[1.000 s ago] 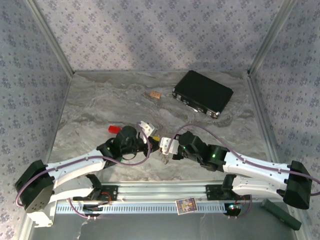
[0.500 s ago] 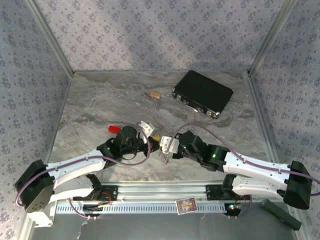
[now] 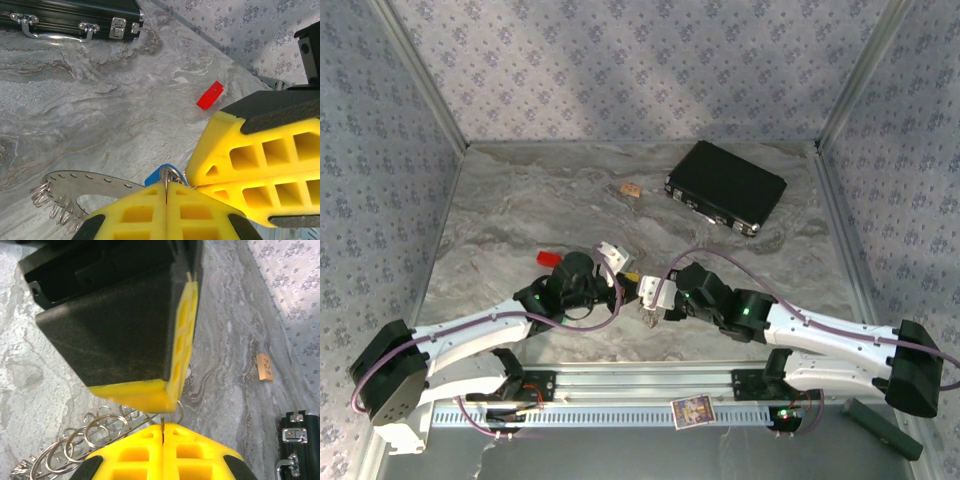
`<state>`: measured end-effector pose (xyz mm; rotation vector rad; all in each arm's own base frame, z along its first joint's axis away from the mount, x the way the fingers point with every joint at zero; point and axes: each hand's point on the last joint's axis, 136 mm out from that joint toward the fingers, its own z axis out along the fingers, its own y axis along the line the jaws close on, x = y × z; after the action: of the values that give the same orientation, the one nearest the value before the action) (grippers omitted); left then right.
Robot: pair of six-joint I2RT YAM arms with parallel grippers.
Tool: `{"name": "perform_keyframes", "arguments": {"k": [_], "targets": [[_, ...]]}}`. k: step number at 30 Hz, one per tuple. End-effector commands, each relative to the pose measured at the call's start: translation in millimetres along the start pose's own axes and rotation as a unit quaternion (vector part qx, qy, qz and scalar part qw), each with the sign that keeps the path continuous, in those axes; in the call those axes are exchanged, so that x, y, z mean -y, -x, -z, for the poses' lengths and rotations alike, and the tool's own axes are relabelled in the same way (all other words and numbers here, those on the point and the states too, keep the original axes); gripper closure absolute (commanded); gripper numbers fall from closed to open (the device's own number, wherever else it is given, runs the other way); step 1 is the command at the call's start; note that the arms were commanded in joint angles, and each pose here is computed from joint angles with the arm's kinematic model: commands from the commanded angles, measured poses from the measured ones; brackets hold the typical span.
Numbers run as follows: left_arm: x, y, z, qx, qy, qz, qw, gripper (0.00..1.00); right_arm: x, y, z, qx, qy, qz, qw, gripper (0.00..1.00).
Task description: Put the keys on the keyring
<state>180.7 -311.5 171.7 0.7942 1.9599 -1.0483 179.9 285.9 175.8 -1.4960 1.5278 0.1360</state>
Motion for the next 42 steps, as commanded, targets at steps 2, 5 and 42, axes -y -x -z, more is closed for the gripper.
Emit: {"name": "perform_keyframes", "arguments": {"k": [2,5,42], "targets": [[10,27,0,0.035,-0.015,-0.009,0.999,1.00,-3,3,1,0.001,0.011,0.002,1.000,1.00],[10,26,1,0.035,-0.015,-0.009,0.999,1.00,4,5,4,0.006,-0.008,0.000,1.000,1.00],[12,29,-3,0.032,-0.020,-0.009,0.999,1.00,8,-1,3,-0.001,-0.017,-0.012,1.000,1.00]]}}
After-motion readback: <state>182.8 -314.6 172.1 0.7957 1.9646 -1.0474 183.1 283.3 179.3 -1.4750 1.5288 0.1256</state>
